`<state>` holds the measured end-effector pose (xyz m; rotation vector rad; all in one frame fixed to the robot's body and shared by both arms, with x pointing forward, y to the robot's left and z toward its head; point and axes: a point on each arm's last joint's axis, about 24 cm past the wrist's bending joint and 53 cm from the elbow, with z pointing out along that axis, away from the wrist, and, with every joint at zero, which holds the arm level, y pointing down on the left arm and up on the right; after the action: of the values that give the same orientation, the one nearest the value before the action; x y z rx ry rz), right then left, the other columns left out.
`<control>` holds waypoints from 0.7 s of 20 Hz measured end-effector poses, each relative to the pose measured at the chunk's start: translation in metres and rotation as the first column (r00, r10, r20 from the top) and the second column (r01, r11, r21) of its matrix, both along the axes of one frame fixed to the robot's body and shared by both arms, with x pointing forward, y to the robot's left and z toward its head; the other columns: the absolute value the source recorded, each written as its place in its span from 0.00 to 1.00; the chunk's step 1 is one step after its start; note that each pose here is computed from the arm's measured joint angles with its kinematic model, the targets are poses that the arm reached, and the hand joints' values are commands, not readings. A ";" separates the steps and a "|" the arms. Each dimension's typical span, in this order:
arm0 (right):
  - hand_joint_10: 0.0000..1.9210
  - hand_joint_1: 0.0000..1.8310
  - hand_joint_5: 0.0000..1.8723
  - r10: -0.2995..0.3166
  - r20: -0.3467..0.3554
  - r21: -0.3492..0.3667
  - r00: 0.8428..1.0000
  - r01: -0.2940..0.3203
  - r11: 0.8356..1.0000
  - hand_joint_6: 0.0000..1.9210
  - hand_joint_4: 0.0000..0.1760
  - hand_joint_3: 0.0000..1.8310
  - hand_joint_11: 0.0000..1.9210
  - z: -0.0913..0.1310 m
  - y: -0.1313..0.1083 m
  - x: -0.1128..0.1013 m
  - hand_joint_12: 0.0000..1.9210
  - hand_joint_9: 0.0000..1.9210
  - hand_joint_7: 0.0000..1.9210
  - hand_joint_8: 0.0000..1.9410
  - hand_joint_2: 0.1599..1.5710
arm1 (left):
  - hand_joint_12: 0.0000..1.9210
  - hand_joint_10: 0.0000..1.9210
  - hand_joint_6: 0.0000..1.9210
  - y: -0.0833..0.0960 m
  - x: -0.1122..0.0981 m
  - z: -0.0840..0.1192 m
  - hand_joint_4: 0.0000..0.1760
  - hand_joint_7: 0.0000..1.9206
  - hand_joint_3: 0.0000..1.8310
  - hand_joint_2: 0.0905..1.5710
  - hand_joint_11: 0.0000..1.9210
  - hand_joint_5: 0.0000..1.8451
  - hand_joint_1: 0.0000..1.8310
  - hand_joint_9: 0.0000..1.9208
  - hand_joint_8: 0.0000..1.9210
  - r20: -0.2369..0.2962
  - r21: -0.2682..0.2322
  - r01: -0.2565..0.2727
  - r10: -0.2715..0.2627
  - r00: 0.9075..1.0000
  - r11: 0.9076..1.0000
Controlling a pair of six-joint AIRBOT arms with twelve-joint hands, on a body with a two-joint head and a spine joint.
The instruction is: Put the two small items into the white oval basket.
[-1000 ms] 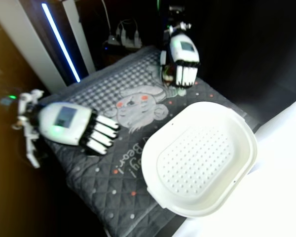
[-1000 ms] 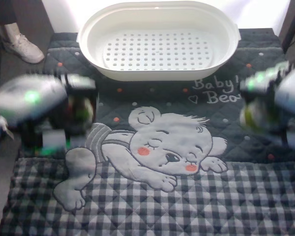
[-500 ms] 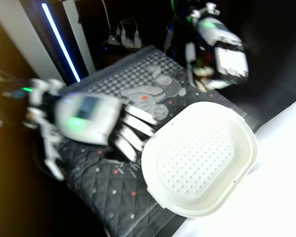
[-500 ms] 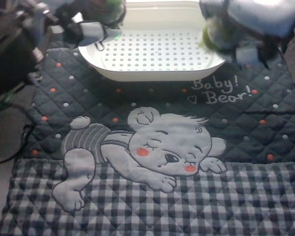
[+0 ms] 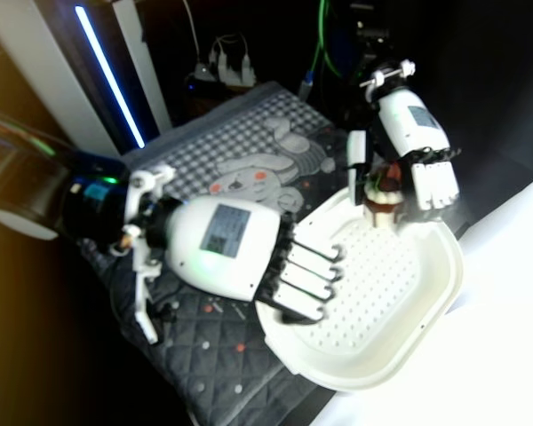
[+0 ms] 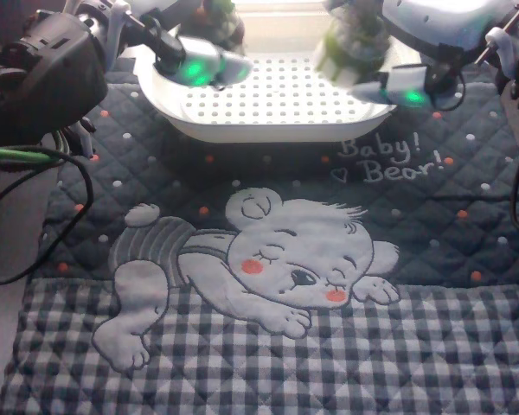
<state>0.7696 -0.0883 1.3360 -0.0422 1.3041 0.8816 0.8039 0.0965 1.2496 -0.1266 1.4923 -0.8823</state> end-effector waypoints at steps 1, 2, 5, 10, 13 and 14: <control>0.00 0.28 0.00 0.001 -0.001 -0.001 1.000 -0.001 1.000 0.00 0.51 0.00 0.00 0.000 0.000 0.000 0.00 0.00 0.00 0.00 0.73 | 0.00 0.00 0.00 0.000 0.000 -0.001 1.00 0.00 0.00 0.62 0.00 0.00 0.27 0.00 0.00 0.001 0.001 -0.001 0.001 1.000 1.000; 0.00 0.28 0.00 0.001 -0.001 -0.001 1.000 -0.001 1.000 0.00 0.57 0.00 0.00 0.000 0.000 0.000 0.00 0.00 0.00 0.00 0.72 | 0.00 0.00 0.00 0.001 -0.001 -0.005 0.99 0.00 0.00 0.61 0.00 0.00 0.26 0.00 0.00 -0.005 -0.002 -0.003 0.002 1.000 1.000; 0.00 0.29 0.00 0.007 -0.011 -0.007 1.000 -0.007 1.000 0.00 0.62 0.00 0.00 -0.003 0.003 -0.001 0.00 0.00 0.00 0.00 0.71 | 0.00 0.00 0.00 0.006 -0.002 -0.017 0.96 0.00 0.00 0.59 0.00 0.00 0.27 0.00 0.00 -0.041 0.007 -0.004 0.005 0.999 1.000; 0.00 0.29 0.00 0.034 0.028 -0.060 0.999 -0.032 0.998 0.00 0.74 0.00 0.00 0.004 -0.007 -0.033 0.00 0.00 0.00 0.00 0.71 | 0.00 0.00 0.00 0.029 -0.036 -0.008 1.00 0.00 0.00 0.56 0.00 0.00 0.25 0.00 0.00 0.025 -0.007 -0.003 0.003 1.000 1.000; 0.00 0.23 0.00 0.018 0.118 -0.065 0.993 -0.010 0.998 0.00 0.99 0.01 0.02 0.027 -0.043 -0.071 0.01 0.00 0.00 0.00 0.74 | 0.00 0.00 0.00 0.050 -0.073 0.009 1.00 0.00 0.02 0.61 0.00 0.00 0.28 0.00 0.00 0.127 -0.005 0.001 0.000 0.992 1.000; 0.00 0.24 0.00 0.017 0.180 -0.055 0.983 -0.007 0.998 0.00 1.00 0.00 0.01 0.043 -0.053 -0.092 0.01 0.00 0.00 0.00 0.69 | 0.00 0.00 0.00 0.063 -0.094 0.023 0.92 0.00 0.02 0.63 0.00 0.00 0.25 0.00 0.00 0.195 -0.026 -0.002 0.007 0.981 1.000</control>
<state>0.6775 -0.1417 1.3788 -0.1693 1.1585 0.8326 0.7101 0.1597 1.2729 -0.0604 1.2983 -0.8842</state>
